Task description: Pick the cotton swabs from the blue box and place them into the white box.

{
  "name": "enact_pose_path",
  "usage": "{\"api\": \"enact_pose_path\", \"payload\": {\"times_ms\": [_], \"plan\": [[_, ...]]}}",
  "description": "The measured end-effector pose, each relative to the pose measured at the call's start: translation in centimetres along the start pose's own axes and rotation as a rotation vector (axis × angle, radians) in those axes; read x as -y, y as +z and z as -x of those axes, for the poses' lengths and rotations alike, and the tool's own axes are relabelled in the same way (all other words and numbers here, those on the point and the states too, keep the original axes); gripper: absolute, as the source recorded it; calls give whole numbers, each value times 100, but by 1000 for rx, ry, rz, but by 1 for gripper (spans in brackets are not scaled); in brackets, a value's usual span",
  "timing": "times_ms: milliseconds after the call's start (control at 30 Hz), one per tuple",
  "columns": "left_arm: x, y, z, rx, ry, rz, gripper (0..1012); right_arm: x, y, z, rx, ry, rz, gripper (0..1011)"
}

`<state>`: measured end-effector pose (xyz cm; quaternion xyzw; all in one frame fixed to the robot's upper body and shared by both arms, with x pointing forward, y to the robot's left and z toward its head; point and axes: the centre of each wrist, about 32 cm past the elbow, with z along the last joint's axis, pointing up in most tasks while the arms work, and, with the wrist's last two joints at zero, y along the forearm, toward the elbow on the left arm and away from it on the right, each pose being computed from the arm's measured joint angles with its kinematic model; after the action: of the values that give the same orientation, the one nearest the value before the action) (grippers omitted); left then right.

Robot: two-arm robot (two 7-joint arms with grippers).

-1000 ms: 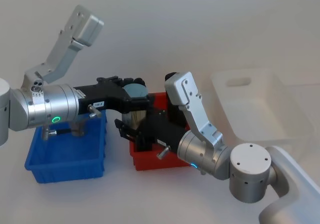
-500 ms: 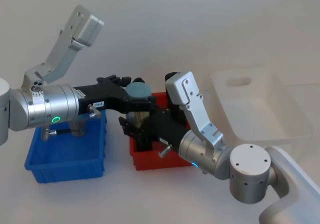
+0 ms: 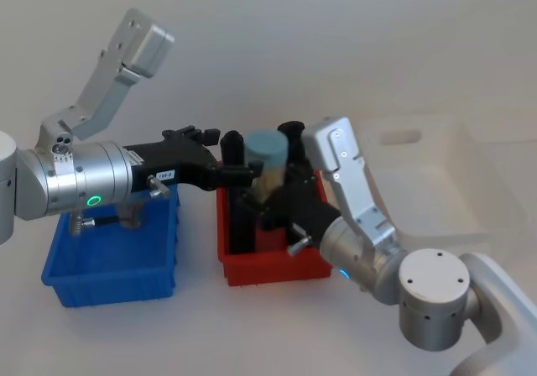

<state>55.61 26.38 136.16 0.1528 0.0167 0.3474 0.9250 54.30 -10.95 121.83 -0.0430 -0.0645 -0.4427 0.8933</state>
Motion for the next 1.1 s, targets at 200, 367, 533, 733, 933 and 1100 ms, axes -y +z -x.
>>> {"api": "enact_pose_path", "payload": {"times_ms": [200,367,533,733,933,1100], "plan": [[0,0,0,0,0,0,1004,138,-6,-80,-6,-89,-2,652],[0,0,0,0,0,0,1004,261,-20,-174,-15,-162,-3,652],[0,0,0,0,0,0,1004,386,-44,-274,-24,-229,1,652],[0,0,0,0,0,0,1004,552,-80,-445,-33,-323,12,652],[0,0,0,0,0,0,1004,720,-139,-656,-49,-422,37,652],[0,0,0,0,0,0,1004,820,-219,-841,-71,-490,81,652]]}}
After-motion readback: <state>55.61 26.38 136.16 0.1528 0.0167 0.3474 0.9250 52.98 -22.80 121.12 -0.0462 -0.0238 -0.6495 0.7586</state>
